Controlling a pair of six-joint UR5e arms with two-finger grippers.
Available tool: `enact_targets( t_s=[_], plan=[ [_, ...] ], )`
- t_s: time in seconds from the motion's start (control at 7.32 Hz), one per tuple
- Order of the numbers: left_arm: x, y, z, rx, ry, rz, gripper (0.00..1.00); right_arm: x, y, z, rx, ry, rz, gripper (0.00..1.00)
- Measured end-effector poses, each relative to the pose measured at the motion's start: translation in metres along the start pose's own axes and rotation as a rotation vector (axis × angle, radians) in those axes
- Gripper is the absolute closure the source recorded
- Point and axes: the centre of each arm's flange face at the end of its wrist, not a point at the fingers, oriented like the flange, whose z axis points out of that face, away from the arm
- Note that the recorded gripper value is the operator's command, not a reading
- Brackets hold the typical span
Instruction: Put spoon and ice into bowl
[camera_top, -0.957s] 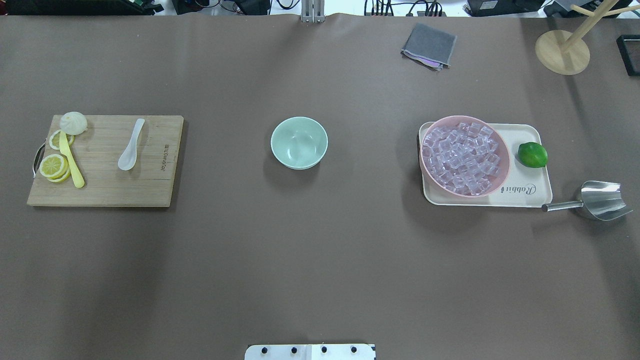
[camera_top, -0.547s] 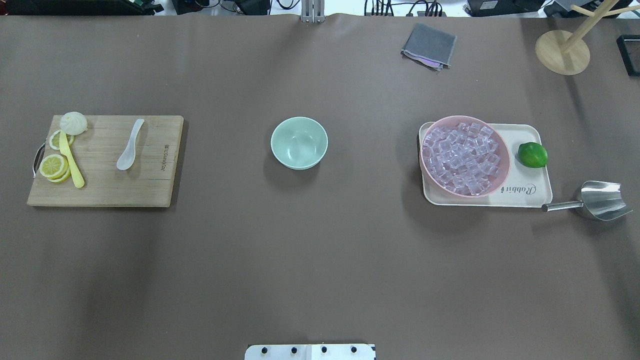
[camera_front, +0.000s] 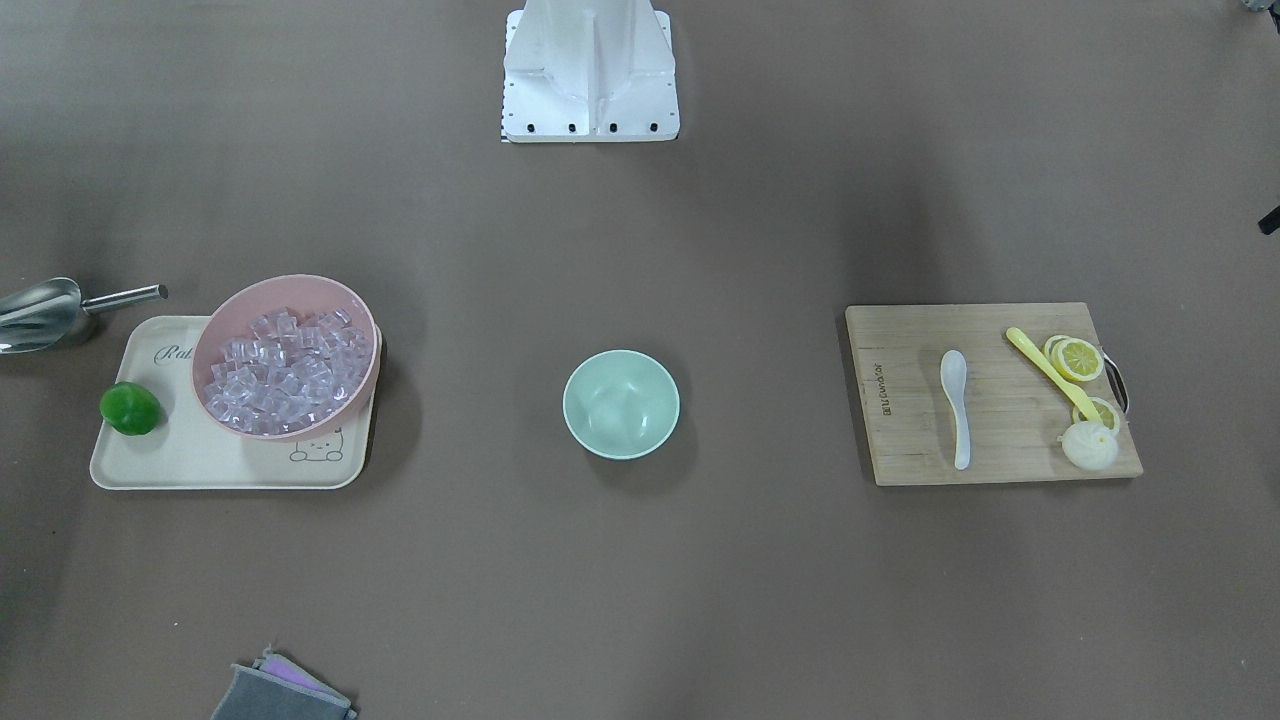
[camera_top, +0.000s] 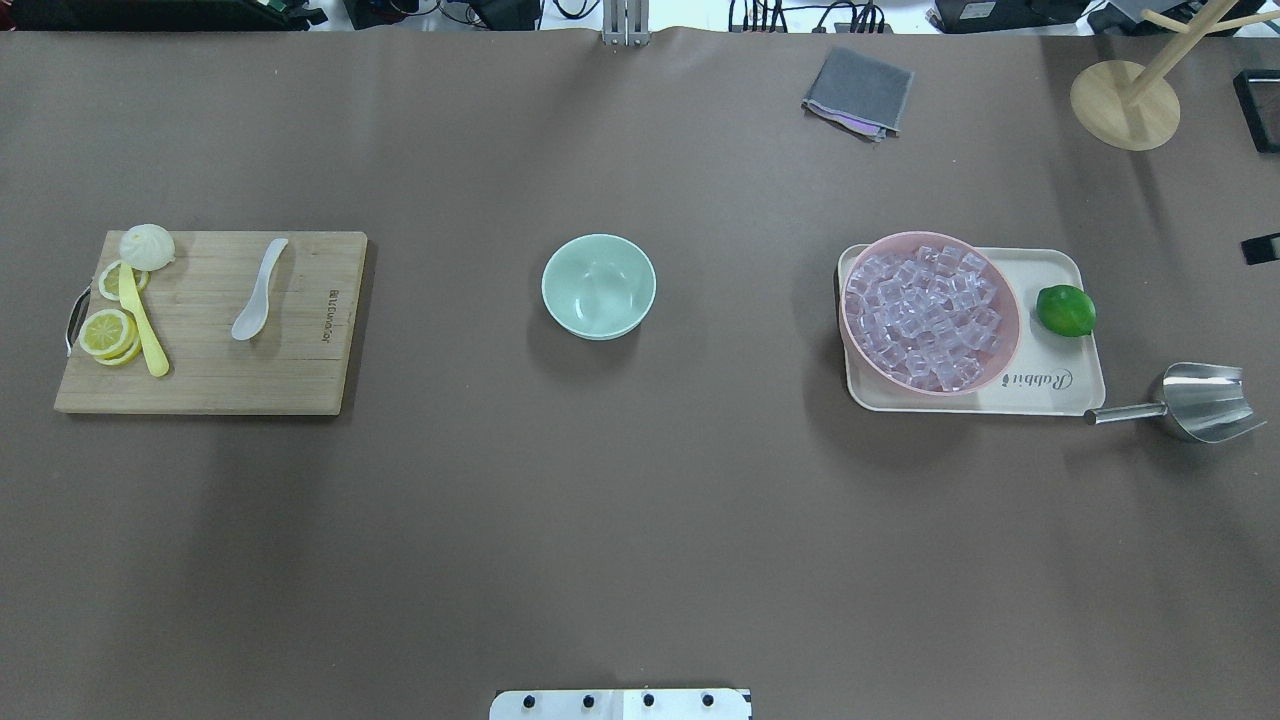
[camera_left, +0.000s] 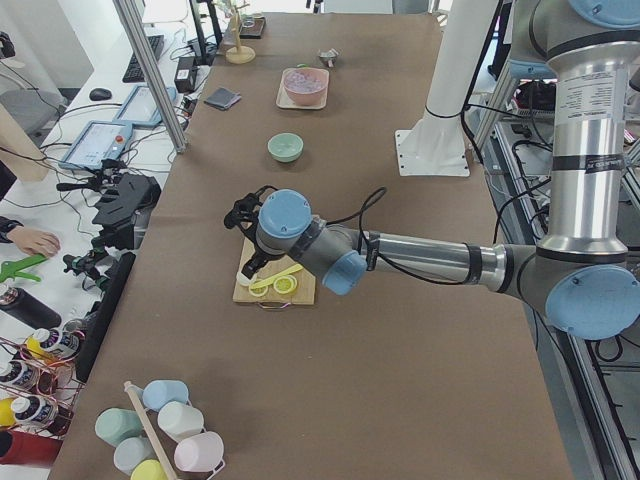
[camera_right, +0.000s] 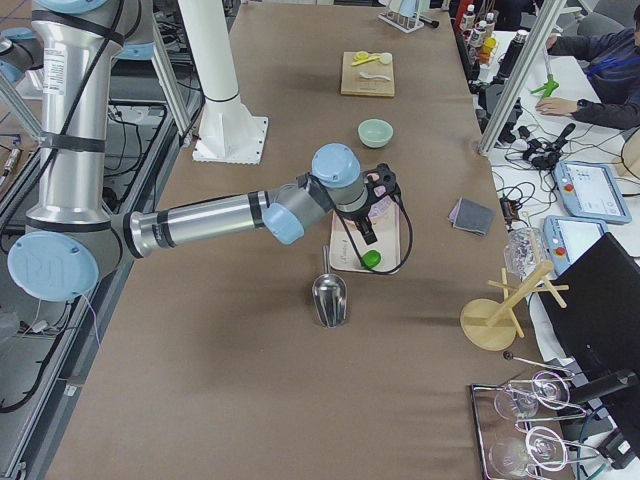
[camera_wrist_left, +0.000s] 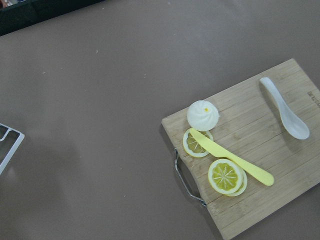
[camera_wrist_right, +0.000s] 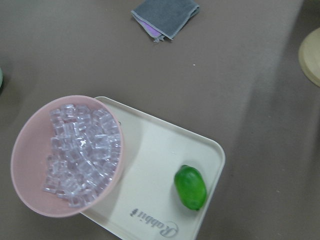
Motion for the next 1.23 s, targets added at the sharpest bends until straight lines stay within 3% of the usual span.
enact_targets(
  t_s=[0.14,0.55,0.96,1.23],
  plan=[
    [0.011,-0.017,0.026,-0.026,0.005,-0.023,0.01,-0.032,-0.019,0.028,-0.005,0.012,0.019,0.01],
    [0.052,-0.064,0.112,-0.080,-0.087,-0.174,0.03,-0.101,-0.037,0.094,0.036,0.132,0.073,0.02],
    [0.105,-0.095,0.198,-0.107,-0.130,-0.349,0.03,-0.157,-0.034,0.130,0.056,0.303,0.180,0.01],
    [0.128,-0.096,0.241,-0.102,-0.192,-0.414,0.05,-0.181,-0.029,0.147,0.085,0.336,0.265,0.00]
  ],
)
